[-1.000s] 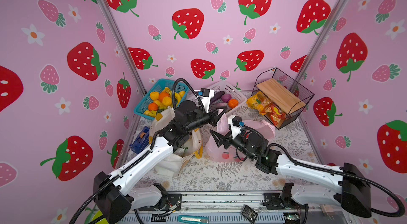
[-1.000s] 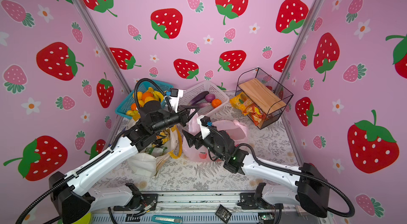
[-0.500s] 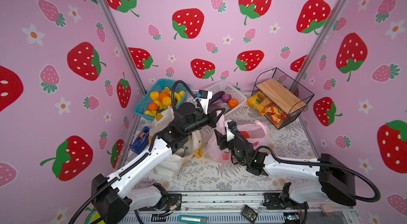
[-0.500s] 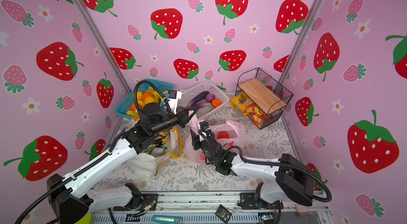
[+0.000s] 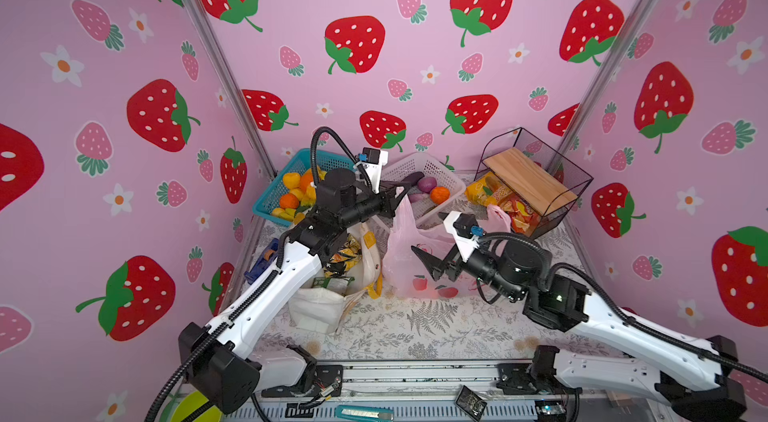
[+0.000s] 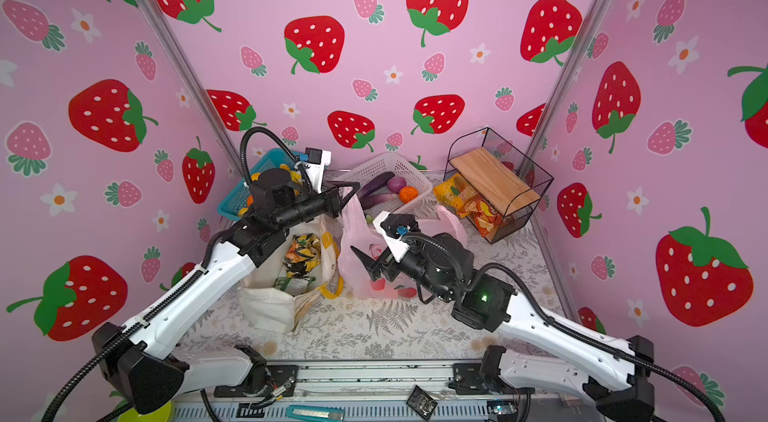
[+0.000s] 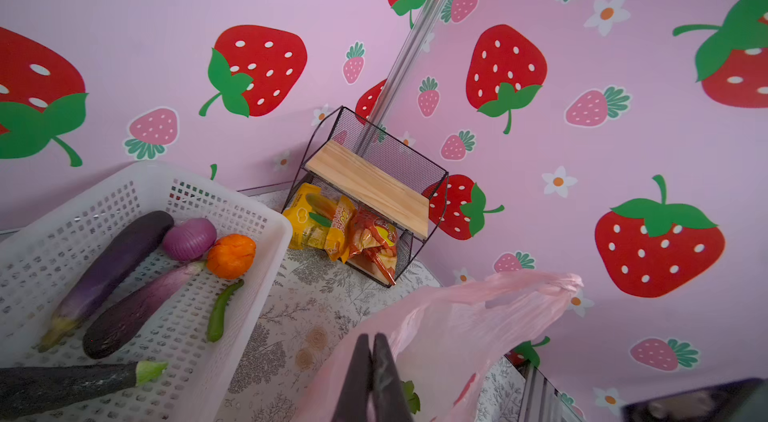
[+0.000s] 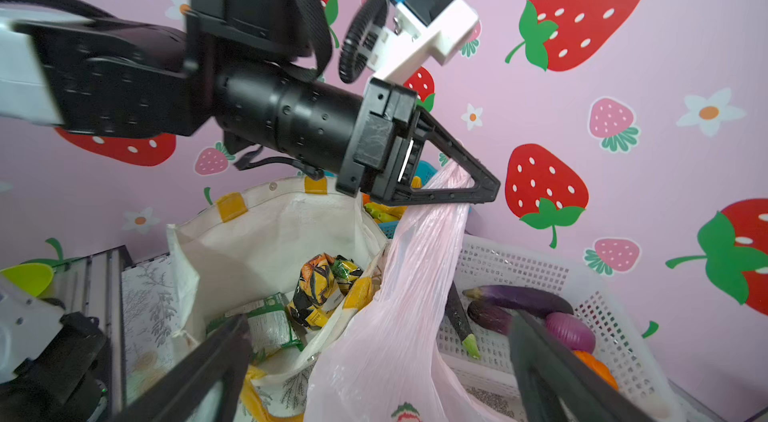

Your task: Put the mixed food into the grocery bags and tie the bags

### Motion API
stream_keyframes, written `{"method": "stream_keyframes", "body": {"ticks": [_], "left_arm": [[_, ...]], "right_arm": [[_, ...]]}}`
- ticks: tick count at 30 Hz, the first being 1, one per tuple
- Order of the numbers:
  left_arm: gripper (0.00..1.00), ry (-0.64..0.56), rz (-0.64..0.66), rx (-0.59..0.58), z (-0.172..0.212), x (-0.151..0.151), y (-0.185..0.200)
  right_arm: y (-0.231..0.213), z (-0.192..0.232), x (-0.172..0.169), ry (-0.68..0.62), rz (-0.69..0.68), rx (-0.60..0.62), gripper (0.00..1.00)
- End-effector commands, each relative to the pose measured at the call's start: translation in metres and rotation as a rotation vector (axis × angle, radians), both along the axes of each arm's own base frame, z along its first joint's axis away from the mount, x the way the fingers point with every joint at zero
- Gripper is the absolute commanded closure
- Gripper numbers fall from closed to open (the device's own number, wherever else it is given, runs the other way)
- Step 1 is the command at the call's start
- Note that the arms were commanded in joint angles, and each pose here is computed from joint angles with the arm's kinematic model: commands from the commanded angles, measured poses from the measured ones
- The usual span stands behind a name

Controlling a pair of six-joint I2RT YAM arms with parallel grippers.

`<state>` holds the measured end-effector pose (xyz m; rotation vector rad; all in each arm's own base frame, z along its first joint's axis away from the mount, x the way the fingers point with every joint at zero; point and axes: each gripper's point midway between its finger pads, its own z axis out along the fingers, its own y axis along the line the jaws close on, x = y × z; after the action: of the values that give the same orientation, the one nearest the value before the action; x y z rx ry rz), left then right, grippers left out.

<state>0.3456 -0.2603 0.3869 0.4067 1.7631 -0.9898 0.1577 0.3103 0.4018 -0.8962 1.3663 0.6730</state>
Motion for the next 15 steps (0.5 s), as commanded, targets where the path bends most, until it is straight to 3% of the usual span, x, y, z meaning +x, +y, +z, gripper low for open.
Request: {"method": "stream_keyframes", "body": {"ticks": [1, 3, 10, 15], "left_arm": [[1.0, -0.013, -0.021, 0.004, 0.009, 0.004, 0.006], [1.0, -0.014, -0.007, 0.008, 0.008, 0.008, 0.011], [1.0, -0.006, 0.03, 0.008, 0.009, 0.022, 0.028], [1.0, -0.001, 0.033, -0.01, 0.012, 0.026, 0.032]], "right_arm": [[-0.019, -0.011, -0.019, -0.021, 0.072, -0.117, 0.02], [-0.033, -0.005, -0.02, -0.036, 0.047, -0.106, 0.03], [-0.108, -0.001, 0.011, -0.033, -0.248, -0.051, 0.0], [-0.132, -0.023, 0.041, 0.056, -0.376, -0.031, 0.0]]}}
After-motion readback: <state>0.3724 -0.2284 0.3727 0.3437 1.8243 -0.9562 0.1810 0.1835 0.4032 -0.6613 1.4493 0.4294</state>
